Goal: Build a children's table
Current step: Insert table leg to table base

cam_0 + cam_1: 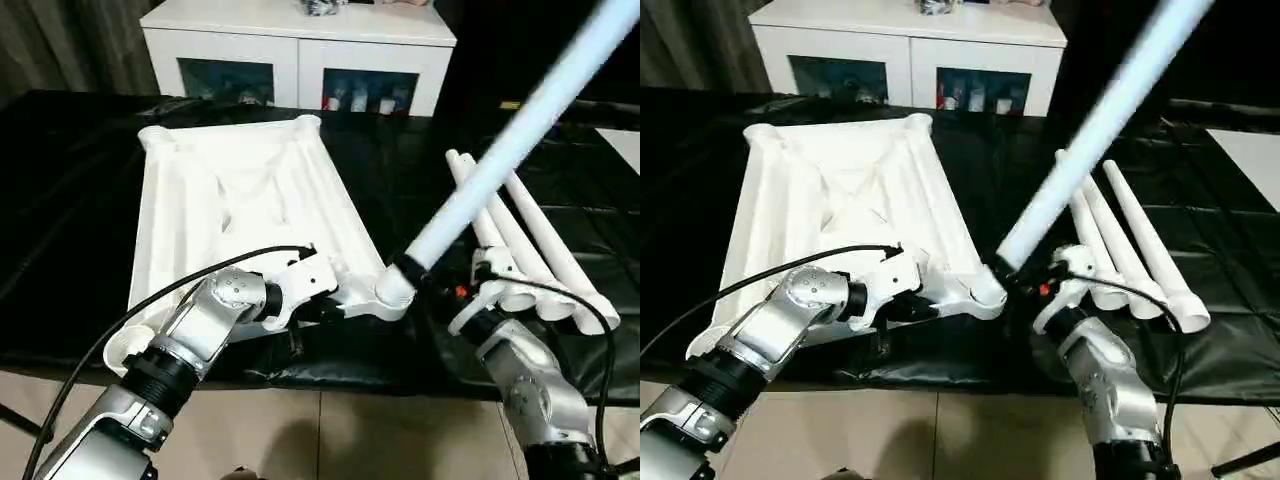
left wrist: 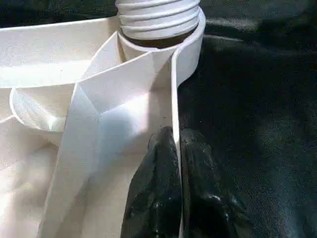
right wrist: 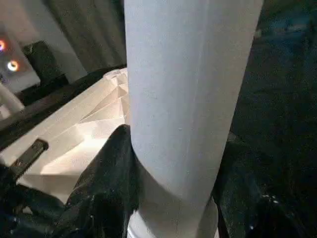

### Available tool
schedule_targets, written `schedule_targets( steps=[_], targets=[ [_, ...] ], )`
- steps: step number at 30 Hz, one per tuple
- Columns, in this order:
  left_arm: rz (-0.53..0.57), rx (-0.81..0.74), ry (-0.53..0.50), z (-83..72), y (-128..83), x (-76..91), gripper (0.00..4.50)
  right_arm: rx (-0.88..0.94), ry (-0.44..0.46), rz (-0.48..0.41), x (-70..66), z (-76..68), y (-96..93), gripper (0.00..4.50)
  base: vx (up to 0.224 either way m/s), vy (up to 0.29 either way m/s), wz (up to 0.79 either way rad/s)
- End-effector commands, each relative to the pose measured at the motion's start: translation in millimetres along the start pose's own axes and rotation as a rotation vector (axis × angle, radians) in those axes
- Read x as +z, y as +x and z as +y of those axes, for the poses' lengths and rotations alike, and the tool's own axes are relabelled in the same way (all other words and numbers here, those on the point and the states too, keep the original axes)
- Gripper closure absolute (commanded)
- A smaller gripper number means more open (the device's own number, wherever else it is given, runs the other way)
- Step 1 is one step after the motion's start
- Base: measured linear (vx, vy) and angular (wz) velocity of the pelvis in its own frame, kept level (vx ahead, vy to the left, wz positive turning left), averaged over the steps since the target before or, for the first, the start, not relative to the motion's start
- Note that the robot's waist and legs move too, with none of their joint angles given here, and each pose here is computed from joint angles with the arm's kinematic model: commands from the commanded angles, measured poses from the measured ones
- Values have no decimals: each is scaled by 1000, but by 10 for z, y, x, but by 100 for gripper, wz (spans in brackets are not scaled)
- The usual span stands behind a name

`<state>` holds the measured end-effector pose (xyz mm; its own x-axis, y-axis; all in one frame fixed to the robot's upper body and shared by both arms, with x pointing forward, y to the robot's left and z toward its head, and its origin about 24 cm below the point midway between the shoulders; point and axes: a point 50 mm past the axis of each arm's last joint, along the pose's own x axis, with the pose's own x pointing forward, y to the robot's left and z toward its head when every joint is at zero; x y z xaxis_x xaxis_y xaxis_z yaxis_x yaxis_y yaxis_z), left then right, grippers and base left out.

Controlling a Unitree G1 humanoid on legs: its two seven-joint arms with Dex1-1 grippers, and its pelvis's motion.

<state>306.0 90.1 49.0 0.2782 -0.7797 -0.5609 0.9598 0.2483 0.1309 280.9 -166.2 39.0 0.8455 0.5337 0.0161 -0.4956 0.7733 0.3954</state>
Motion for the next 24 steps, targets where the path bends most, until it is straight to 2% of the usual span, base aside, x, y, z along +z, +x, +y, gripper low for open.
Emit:
schedule_targets(
  steps=[1, 7, 14, 15, 16, 17, 19, 24],
  targets=[
    [-46, 51, 7, 69, -43, 73, 450, -88, 56, 64, -130, -141, -113, 264, 0, 0, 0],
    [-48, 66, 9, 82, -40, 76, 450, -43, 35, 59, -109, -128, -161, 264, 0, 0, 0],
    [-52, 72, 8, 84, -30, 85, 450, 38, -91, 128, -206, -9, -188, 264, 0, 0, 0],
    [-53, 71, 7, 84, -30, 85, 450, 47, -134, 180, -269, 0, -191, 264, 0, 0, 0],
    [-53, 71, 7, 84, -30, 85, 450, 47, -134, 180, -269, 0, -191, 264, 0, 0, 0],
    [-50, 69, 9, 84, -33, 81, 450, 56, -199, 236, -322, -5, -193, 264, 0, 0, 0],
    [-48, 69, 9, 85, -36, 79, 450, 50, -202, 269, -344, -16, -190, 264, 0, 0, 0],
    [-31, 44, 17, 72, -56, 60, 450, 59, -298, 459, -351, -109, -150, 264, 0, 0, 0]
  ],
)
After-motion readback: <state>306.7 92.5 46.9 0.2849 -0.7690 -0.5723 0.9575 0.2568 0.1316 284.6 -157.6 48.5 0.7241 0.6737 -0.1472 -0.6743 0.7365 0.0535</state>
